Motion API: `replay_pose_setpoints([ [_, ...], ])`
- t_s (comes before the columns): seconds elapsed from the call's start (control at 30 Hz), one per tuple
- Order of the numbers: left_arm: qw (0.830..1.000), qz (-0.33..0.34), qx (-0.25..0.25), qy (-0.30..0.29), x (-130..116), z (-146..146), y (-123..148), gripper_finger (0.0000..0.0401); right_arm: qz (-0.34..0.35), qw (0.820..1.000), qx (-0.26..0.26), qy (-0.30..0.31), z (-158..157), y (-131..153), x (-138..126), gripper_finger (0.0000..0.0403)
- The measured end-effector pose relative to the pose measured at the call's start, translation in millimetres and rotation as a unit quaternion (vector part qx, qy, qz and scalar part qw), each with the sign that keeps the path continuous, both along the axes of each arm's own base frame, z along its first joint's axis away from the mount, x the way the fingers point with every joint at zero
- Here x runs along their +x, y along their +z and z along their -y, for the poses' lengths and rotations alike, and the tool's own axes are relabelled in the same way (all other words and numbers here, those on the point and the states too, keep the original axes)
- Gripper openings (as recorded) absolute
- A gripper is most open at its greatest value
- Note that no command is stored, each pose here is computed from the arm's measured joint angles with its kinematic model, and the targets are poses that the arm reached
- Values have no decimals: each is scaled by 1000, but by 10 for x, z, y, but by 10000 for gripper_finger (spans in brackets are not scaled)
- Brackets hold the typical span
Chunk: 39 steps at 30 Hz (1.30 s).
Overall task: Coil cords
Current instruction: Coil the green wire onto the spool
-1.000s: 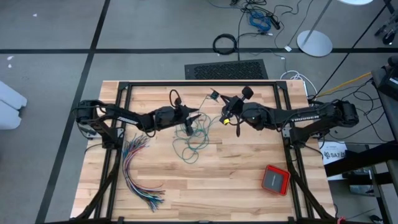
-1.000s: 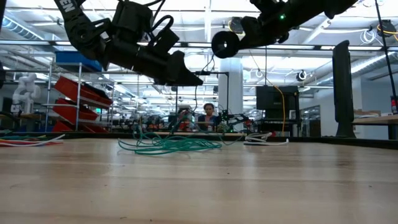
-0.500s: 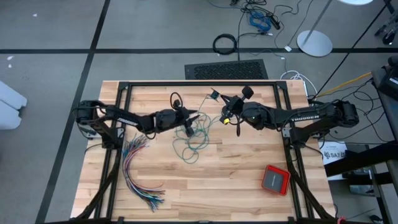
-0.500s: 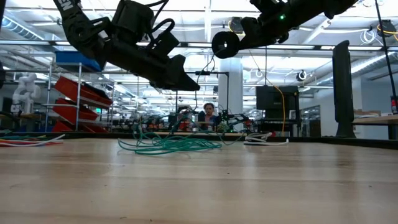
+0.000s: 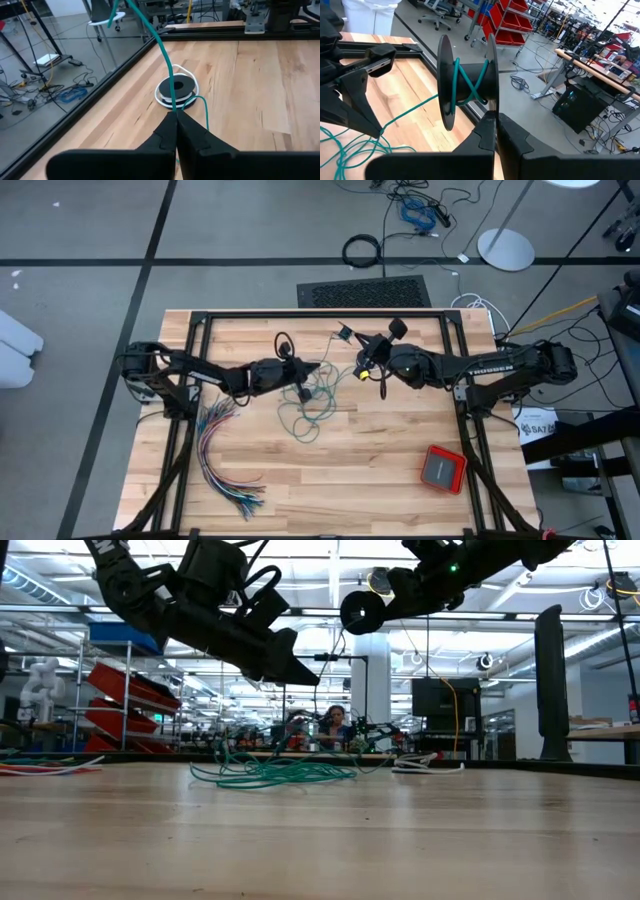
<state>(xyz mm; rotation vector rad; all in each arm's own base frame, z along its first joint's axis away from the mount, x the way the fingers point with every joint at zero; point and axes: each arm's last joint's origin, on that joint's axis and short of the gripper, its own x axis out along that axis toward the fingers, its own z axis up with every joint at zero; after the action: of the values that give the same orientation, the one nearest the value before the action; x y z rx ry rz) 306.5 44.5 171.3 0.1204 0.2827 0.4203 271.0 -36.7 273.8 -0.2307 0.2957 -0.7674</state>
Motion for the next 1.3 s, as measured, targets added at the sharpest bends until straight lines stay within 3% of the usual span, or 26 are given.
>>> replay_pose_setpoints([
  [0.27, 1000, -6, 19, -3, 4, -13, -3, 2, 6, 1000, 9, 11, -5, -1, 5, 0],
  [0.47, 999, -30, 11, -9, 101, -90, -191, 1, 7, 1000, 10, 11, -7, -2, 5, 0],
  [0.8, 999, -31, 2, -38, 537, -247, -371, 0, 5, 999, 25, 21, -13, -25, 5, 0],
  [0.97, 998, -17, 0, -61, 780, -346, -346, 0, -3, 999, 28, 20, -14, -42, 0, 0],
  [1.3, 993, -27, 28, -108, 1077, -279, -79, 0, -28, 999, 34, 9, 13, -95, -22, 0],
])
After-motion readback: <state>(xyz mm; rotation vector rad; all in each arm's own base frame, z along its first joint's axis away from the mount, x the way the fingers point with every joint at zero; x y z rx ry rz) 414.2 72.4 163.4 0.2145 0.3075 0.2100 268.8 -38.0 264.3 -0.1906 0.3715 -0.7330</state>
